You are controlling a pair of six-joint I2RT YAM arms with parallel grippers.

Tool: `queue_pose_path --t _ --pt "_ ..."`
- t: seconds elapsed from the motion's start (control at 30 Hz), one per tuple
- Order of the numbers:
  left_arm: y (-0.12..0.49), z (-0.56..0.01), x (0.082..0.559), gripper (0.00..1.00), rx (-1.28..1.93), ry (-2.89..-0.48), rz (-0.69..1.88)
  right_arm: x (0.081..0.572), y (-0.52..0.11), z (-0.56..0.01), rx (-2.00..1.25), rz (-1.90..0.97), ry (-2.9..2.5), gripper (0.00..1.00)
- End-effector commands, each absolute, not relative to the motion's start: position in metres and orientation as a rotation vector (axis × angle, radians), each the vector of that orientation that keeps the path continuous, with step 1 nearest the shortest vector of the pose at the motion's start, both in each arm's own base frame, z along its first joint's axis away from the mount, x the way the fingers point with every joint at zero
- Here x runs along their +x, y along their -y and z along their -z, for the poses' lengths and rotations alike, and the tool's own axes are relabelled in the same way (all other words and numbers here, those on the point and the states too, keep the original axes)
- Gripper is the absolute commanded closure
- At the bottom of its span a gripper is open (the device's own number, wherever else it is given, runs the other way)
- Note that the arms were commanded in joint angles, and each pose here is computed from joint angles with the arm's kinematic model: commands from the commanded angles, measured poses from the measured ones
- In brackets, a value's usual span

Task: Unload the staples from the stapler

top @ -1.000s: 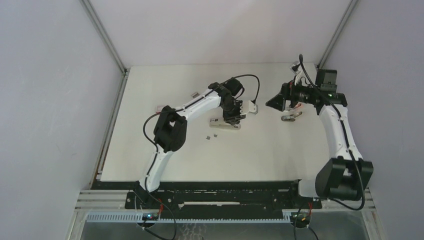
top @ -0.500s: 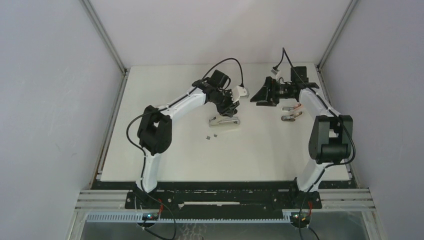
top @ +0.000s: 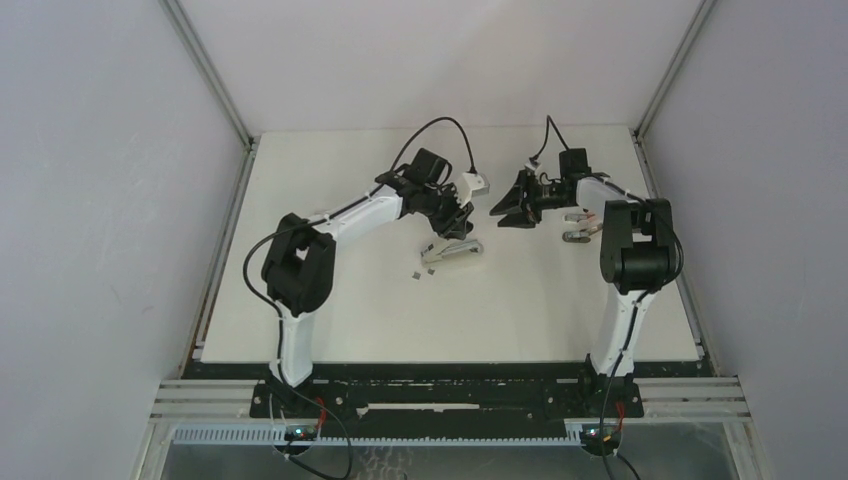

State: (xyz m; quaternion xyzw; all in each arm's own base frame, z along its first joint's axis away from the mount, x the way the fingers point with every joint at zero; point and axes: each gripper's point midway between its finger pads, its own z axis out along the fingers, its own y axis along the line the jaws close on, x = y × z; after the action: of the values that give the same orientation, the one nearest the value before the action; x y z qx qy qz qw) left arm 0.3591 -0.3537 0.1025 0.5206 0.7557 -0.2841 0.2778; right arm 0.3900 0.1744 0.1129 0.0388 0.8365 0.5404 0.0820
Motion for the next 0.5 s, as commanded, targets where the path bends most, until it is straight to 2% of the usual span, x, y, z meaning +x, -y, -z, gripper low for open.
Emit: queue_pose_path --t 0.0,0.47 --pt "0.363 -0.17 0.367 1.0 1.316 -1.859 0.817 0.398 -0.188 -0.12 0.074 -1.683 -2.465 0.47" --pt "0.36 -0.185 0.366 1.0 1.289 -1.838 0.849 0.387 -0.209 -0.091 0.067 -1.765 -2.535 0.52"
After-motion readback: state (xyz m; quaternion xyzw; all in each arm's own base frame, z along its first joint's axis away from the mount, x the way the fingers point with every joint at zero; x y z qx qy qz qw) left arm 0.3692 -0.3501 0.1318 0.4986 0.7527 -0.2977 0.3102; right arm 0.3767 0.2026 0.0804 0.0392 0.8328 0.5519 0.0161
